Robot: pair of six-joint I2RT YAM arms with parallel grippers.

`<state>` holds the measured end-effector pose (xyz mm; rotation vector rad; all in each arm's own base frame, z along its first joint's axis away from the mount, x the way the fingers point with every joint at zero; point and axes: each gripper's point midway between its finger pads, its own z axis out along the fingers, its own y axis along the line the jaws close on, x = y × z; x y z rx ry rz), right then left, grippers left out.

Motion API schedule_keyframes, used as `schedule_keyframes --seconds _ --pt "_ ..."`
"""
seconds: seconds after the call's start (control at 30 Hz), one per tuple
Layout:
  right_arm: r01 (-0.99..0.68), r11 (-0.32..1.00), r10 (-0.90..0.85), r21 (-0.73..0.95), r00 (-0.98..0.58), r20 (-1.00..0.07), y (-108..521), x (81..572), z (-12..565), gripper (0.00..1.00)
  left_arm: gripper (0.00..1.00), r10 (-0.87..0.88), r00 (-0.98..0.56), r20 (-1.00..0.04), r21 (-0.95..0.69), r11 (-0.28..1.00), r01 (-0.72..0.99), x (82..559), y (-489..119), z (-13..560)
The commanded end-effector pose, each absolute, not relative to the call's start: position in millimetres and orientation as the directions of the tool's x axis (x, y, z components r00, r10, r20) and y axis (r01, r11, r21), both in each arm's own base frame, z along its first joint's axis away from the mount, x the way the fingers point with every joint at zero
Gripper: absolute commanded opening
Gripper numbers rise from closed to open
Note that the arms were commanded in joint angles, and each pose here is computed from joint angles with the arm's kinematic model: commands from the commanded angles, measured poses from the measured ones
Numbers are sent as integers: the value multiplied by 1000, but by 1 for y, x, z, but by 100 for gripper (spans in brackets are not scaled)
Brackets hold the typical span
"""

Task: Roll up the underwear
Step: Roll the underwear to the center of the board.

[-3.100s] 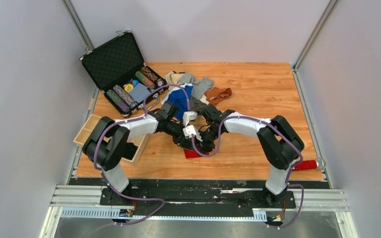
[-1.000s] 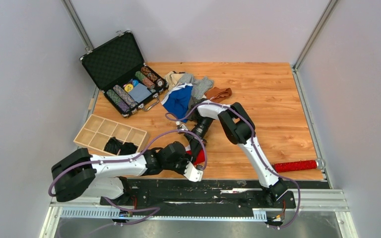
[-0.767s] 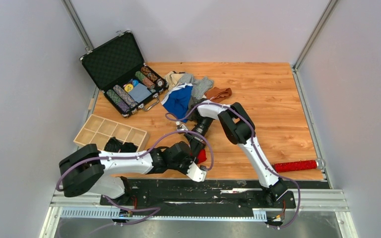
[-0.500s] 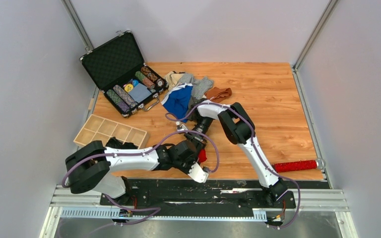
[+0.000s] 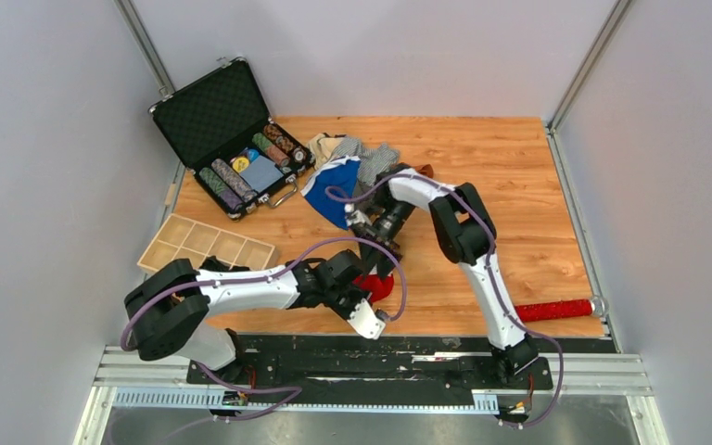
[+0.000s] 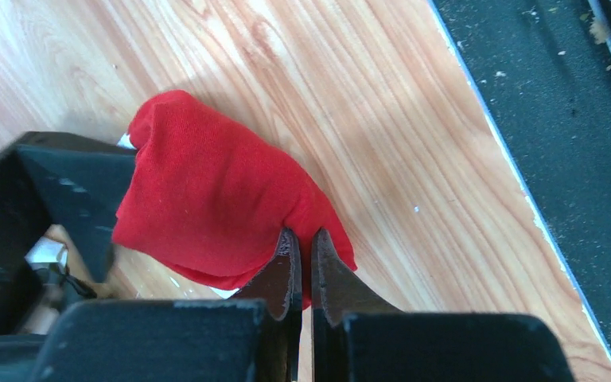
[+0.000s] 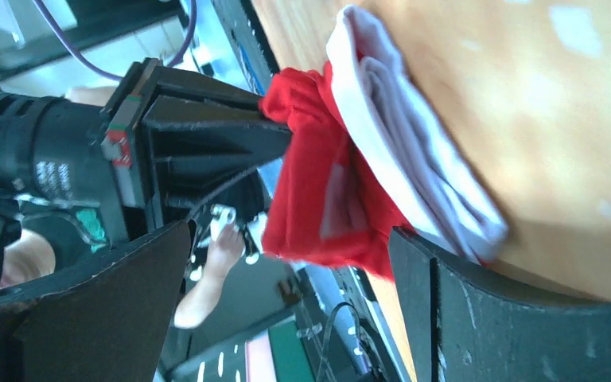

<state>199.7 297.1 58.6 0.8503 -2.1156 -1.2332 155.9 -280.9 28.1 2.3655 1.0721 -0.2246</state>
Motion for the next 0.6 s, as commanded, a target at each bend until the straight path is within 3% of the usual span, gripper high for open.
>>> schedule_keyframes --seconds 0.0,0.17,0.3,0.37,0.43,0.53,0.57 --pt "-515 411 -667 752 -733 -138 244 297 81 100 0 658 638 -399 205 -615 762 129 -256 9" --pt "-653 387 -542 651 -733 -412 205 331 144 100 0 603 654 -456 159 -668 727 123 -260 14" --pt "-793 414 -489 446 -607 -626 185 341 185 100 0 552 658 -512 104 -721 685 118 -266 15" --pt "-857 460 -421 234 -442 -792 176 343 219 100 0 536 645 -544 73 -736 673 118 -273 20" --pt "-849 525 -373 -63 -163 -913 164 334 249 100 0 537 616 -577 32 -739 673 119 -280 27" --pt "-768 548 -327 -333 170 -930 154 283 252 100 0 538 554 -635 -35 -736 676 125 -295 37" --pt "-773 498 -343 -393 241 -908 154 261 241 100 0 556 525 -645 -75 -729 680 123 -293 39"
